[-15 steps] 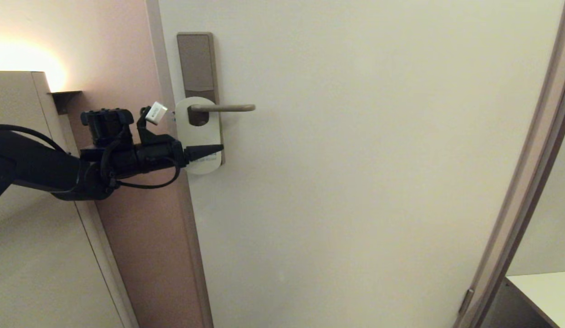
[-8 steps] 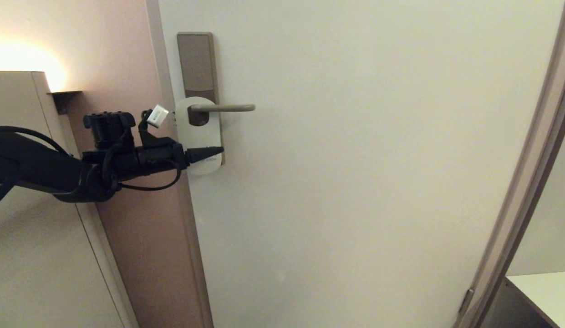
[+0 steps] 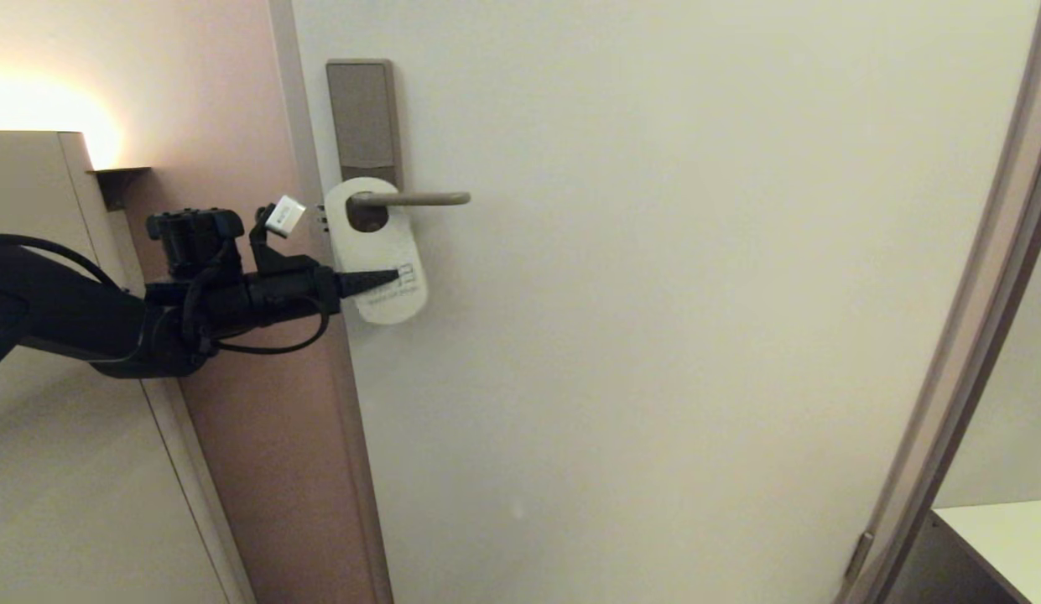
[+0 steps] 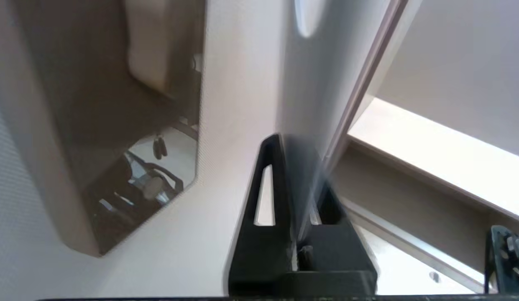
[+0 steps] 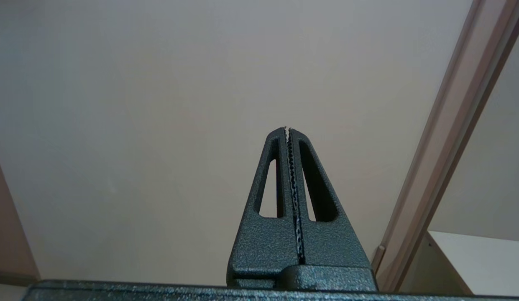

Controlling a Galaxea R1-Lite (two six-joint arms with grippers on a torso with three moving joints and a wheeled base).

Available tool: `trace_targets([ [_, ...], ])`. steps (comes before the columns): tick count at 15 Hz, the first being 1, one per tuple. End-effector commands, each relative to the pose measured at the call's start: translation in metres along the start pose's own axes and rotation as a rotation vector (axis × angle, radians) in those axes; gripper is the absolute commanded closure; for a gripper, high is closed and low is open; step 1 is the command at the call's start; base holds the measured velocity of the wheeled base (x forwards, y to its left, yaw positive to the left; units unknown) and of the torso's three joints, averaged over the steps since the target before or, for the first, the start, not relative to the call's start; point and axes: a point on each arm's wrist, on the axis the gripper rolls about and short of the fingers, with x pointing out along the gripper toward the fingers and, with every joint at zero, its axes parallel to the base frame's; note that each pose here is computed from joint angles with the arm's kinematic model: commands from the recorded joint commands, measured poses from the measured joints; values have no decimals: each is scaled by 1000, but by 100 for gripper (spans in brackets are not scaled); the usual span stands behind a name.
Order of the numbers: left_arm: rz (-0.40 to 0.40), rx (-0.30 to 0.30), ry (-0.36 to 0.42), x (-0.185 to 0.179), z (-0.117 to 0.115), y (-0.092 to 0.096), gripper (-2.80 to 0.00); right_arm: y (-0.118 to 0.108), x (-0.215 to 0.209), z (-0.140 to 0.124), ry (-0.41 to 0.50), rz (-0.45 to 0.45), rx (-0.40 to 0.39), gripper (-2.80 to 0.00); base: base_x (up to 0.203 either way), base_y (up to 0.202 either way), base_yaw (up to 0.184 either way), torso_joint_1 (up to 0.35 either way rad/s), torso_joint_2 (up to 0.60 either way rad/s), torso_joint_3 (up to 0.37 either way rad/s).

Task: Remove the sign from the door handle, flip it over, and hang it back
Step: Take down the sign

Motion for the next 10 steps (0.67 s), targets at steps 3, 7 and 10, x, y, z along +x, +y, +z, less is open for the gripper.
trace_targets([
  [3, 0, 10, -9, -6, 5, -5, 0, 0, 0, 0, 0, 1, -1, 0, 0, 0, 0, 0, 0, 0],
  [7, -1, 26, -17, -9, 10, -10, 0, 0, 0, 0, -1, 1, -1, 0, 0, 0, 0, 0, 0, 0],
  [10, -4, 46, -30, -12, 18, -17, 0, 0, 0, 0, -1, 0, -1, 0, 0, 0, 0, 0, 0, 0],
])
